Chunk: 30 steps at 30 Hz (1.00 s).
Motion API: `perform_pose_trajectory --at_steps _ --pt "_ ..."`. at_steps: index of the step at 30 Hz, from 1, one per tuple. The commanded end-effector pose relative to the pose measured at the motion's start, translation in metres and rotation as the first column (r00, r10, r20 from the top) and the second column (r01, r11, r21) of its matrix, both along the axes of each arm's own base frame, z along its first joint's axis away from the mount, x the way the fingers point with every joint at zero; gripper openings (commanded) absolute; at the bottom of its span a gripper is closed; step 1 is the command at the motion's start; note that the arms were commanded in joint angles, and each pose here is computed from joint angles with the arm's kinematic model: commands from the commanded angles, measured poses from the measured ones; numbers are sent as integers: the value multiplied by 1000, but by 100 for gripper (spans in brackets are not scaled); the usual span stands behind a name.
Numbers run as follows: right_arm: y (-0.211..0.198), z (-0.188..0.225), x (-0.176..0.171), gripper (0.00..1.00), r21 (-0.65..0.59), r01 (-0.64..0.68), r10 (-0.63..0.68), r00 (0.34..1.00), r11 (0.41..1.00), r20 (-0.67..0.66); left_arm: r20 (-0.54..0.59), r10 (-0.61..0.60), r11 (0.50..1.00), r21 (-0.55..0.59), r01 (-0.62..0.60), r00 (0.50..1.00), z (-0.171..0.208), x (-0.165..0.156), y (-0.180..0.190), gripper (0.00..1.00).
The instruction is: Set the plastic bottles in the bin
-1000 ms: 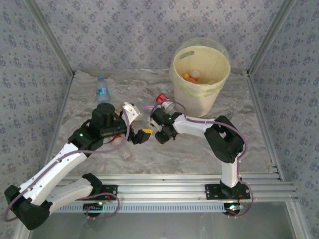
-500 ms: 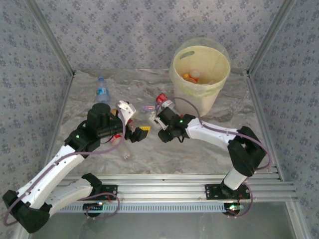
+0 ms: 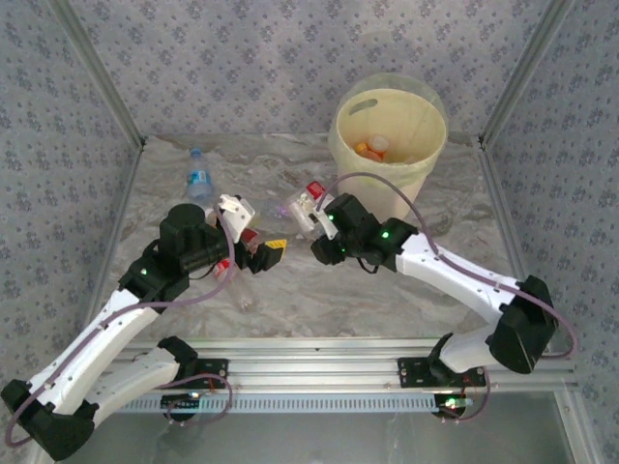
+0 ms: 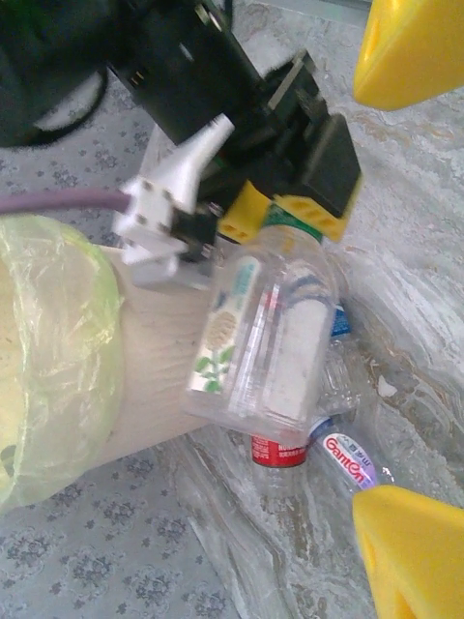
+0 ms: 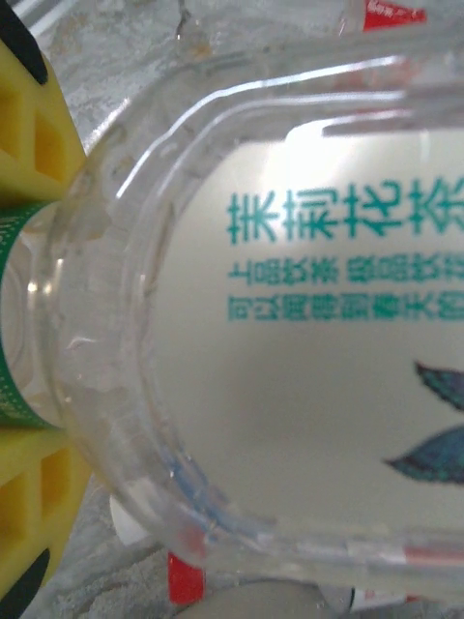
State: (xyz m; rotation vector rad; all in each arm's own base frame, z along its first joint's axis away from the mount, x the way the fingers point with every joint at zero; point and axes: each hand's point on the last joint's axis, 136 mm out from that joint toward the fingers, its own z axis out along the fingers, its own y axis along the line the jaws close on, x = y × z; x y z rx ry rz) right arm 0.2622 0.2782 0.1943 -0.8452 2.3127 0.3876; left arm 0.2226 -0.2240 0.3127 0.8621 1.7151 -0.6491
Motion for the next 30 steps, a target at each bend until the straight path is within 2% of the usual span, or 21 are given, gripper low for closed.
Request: perform_pose_trajectory --at_steps 1,9,17,30 --pt "-2 48 1 38 83 2 -7 998 997 56 18 17 1000 -24 -17 1000 6 2 2 100" --pt "-16 102 9 37 156 6 -29 989 988 144 12 17 1000 -21 -17 1000 4 4 1 100" --pt "-29 150 32 35 186 31 -75 968 982 238 1 15 1000 -14 -15 1000 0 5 0 100" --pt "-54 177 88 35 166 149 -195 931 975 309 -23 30 1000 0 -30 999 -10 13 -1 100"
